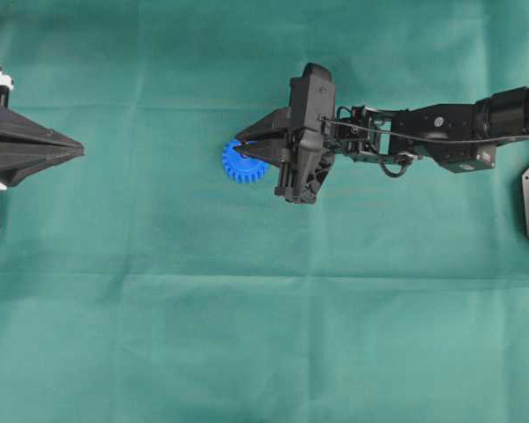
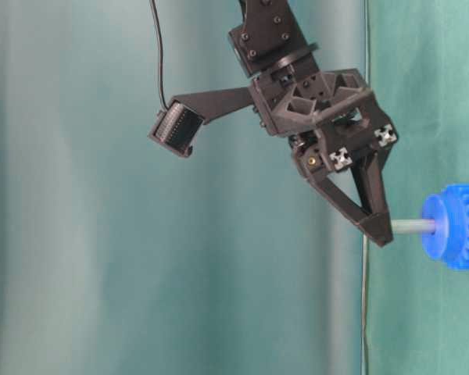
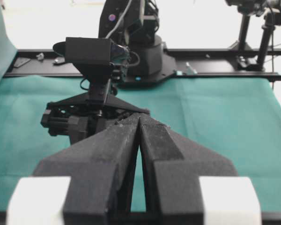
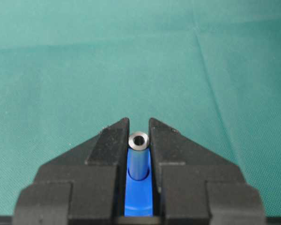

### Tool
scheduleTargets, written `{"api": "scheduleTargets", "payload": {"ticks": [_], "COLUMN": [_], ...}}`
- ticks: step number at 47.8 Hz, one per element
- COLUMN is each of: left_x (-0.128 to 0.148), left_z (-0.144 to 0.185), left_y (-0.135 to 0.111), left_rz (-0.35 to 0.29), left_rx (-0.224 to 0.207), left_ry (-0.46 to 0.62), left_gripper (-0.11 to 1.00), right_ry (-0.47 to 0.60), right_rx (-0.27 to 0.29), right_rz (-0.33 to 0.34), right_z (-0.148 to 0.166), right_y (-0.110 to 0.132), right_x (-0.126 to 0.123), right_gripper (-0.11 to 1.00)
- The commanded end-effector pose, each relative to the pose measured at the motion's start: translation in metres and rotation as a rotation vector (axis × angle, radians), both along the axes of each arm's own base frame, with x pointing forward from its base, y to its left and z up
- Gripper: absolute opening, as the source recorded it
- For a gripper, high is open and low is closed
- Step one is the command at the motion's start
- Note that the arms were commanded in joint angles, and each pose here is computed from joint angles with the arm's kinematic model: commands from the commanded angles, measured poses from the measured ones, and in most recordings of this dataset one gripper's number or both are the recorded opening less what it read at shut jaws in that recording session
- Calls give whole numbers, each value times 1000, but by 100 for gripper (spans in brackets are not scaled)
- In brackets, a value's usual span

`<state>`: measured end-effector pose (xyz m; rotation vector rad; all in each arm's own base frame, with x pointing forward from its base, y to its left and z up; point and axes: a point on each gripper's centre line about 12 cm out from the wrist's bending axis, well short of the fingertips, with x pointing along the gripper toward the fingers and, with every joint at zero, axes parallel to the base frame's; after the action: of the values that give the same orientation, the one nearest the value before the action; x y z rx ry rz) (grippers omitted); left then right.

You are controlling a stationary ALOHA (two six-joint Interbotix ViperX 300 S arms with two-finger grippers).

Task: Insert the shaft placed at a random location into the center hole of the small gear at another random location.
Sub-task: 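Align and lower the shaft into the gear's center hole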

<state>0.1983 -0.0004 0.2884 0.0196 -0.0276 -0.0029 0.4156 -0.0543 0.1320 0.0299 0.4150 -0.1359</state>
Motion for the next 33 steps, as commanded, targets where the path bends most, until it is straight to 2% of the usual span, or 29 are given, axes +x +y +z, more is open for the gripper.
{"api": "scheduleTargets", "payload": {"ticks": [1,33], "left_x": [2,2], "left_z": [11,11], "left_y": [1,1], "left_rz": [2,2], "left_rx": [2,3], "left_ry": [-32,-31], "left_gripper": [0,0], "right_ry": [-43,-11], "right_rx": [8,14], "right_rz": [-4,2], "right_z": [10,-11], "right_y": [1,3], "right_x": [3,8], "right_gripper": [13,13]}}
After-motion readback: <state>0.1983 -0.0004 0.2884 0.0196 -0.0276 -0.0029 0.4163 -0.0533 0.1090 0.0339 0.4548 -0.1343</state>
